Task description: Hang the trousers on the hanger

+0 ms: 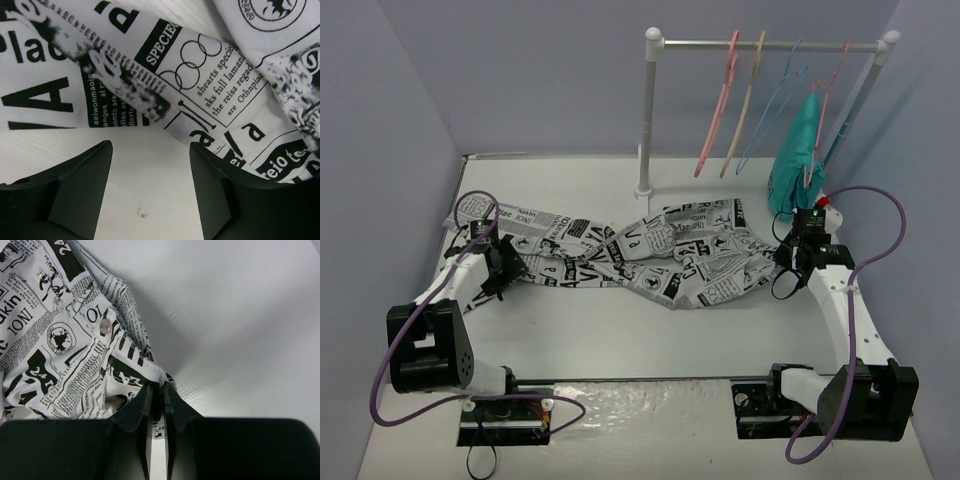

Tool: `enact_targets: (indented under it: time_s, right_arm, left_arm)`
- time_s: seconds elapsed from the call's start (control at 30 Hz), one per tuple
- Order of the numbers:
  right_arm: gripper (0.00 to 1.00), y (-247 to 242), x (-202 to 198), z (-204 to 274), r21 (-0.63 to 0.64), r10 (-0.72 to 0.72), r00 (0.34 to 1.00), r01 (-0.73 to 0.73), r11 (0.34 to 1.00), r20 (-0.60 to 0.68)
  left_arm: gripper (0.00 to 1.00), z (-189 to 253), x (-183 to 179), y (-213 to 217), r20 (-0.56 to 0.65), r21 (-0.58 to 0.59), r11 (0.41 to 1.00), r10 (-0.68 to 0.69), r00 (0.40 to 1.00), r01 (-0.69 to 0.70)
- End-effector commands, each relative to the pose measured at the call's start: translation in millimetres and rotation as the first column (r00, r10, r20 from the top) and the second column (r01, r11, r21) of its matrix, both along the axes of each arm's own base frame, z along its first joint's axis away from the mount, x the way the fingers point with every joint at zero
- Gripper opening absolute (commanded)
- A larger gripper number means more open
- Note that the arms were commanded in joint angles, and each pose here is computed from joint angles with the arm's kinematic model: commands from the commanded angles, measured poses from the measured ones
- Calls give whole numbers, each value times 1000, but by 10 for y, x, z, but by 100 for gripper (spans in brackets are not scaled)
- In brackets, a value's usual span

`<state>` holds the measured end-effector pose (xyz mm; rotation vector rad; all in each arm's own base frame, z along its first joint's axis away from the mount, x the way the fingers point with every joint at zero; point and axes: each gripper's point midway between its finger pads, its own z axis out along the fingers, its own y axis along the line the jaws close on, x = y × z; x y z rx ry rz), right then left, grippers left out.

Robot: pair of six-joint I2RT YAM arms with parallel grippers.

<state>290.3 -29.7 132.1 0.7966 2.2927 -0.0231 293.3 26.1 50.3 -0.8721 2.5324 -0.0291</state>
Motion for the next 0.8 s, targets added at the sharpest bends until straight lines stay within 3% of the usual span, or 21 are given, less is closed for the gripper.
enact_targets:
  time_s: [0.0,0.47,0.6,0.67,0.77]
  right_arm:
    - [0,-11,123,296,-9,17,996,-16,1000,87]
    - [0,-11,91,305,-17,31,995,-30,999,90]
    - [0,-17,86,307,-17,30,995,-29,999,90]
    - [0,-37,83,321,-19,23,995,-22,1000,93]
    - [0,-61,96,377,-21,14,994,-12,1000,104]
  left_arm:
    - [60,205,422,100,123,-12,999,45,991,-44]
    - [58,156,689,456,127,-7,991,134,983,-134]
    - [50,117,739,532,130,-14,988,157,979,-157]
    - [37,94,758,569,125,2,989,144,982,-145]
    - [0,227,877,652,156,11,992,125,980,-128]
